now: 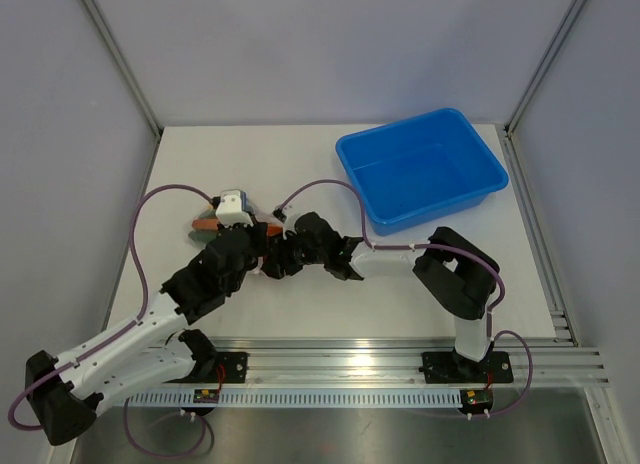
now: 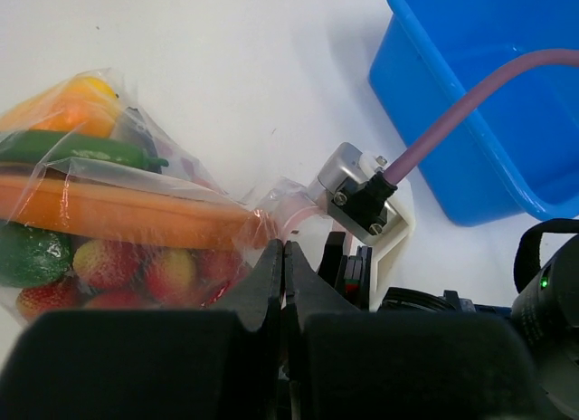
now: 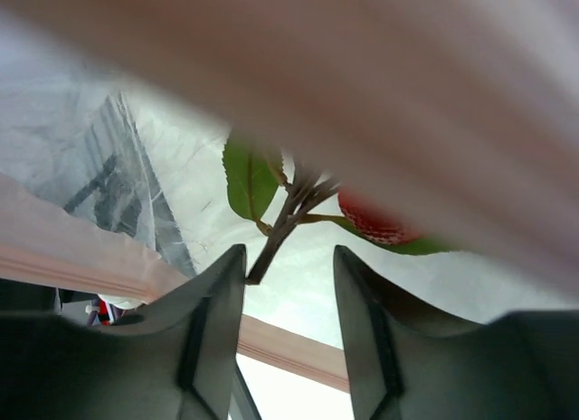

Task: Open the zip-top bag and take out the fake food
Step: Pick up the fake fruit from the zipper food storage bag, then place the fake fruit in the bin.

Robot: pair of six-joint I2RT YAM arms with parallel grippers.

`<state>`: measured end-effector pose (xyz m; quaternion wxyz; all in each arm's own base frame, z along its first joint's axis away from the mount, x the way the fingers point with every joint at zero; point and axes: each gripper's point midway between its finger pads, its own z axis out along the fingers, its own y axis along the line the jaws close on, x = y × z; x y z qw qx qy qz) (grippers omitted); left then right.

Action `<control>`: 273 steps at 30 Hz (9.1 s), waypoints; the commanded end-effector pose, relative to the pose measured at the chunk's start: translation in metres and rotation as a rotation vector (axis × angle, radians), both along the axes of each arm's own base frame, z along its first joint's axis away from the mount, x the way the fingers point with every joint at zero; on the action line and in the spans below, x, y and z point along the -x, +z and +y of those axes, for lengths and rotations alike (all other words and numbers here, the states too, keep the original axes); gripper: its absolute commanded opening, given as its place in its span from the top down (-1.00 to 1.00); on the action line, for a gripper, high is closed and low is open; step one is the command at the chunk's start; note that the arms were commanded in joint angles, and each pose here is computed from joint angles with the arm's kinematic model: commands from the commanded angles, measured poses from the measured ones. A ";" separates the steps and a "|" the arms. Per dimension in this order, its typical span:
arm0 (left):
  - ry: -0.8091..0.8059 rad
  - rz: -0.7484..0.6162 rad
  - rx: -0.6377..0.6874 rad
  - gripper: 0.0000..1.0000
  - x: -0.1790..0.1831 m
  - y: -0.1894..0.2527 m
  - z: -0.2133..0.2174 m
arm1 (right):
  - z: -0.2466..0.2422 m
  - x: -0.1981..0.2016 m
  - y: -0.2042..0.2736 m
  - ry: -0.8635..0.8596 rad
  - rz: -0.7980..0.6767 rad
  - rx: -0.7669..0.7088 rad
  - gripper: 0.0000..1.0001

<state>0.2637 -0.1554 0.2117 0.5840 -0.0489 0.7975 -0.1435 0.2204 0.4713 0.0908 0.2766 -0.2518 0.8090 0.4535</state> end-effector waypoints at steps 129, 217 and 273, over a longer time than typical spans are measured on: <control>0.010 0.073 -0.019 1.00 -0.027 -0.036 -0.022 | -0.072 -0.034 0.091 -0.187 -0.326 0.106 1.00; 0.103 0.207 0.080 1.00 -0.043 -0.067 0.006 | -0.187 -0.055 0.133 -0.508 -0.243 0.203 1.00; 0.163 0.188 0.104 1.00 -0.037 -0.062 0.020 | -0.419 -0.276 0.069 -1.315 -0.107 0.460 0.55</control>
